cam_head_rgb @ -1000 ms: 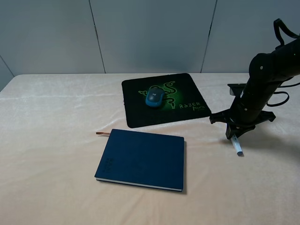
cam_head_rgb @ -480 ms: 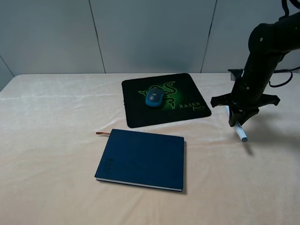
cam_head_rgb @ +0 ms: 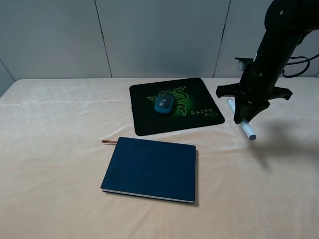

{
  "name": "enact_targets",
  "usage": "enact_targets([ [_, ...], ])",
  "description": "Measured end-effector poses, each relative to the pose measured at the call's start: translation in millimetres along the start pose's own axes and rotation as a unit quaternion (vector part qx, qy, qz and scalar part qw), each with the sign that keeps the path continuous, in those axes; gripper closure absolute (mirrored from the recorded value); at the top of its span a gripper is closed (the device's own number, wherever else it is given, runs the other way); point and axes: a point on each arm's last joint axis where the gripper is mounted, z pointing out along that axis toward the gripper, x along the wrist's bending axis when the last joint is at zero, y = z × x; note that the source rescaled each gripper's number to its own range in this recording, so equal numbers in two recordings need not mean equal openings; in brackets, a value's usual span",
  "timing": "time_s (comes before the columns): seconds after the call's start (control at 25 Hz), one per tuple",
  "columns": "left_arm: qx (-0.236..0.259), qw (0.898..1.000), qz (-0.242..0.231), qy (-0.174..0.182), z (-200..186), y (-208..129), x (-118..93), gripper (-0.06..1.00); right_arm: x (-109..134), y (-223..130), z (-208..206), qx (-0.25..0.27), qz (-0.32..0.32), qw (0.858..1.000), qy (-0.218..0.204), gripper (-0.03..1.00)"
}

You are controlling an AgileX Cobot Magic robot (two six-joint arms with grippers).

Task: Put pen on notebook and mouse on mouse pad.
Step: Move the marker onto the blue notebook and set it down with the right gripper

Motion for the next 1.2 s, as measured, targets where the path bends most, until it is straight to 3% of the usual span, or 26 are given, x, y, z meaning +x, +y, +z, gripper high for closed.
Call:
enact_targets([
  [0.32, 0.000, 1.000, 0.000, 0.000, 0, 0, 0, -0.06, 80, -23, 0, -0.017, -0.133, 0.991, 0.005, 0.97],
  [0.64, 0.000, 1.000, 0.000, 0.000, 0, 0, 0, -0.06, 151, -52, 16, -0.031, -0.254, 0.967, 0.015, 0.97],
  [0.92, 0.000, 1.000, 0.000, 0.000, 0, 0, 0, -0.06, 177, -61, 52, -0.009, -0.303, 0.953, 0.008, 0.97],
  [1.2, 0.000, 1.000, 0.000, 0.000, 0, 0, 0, -0.06, 180, -55, 79, -0.002, -0.307, 0.952, 0.006, 0.97],
])
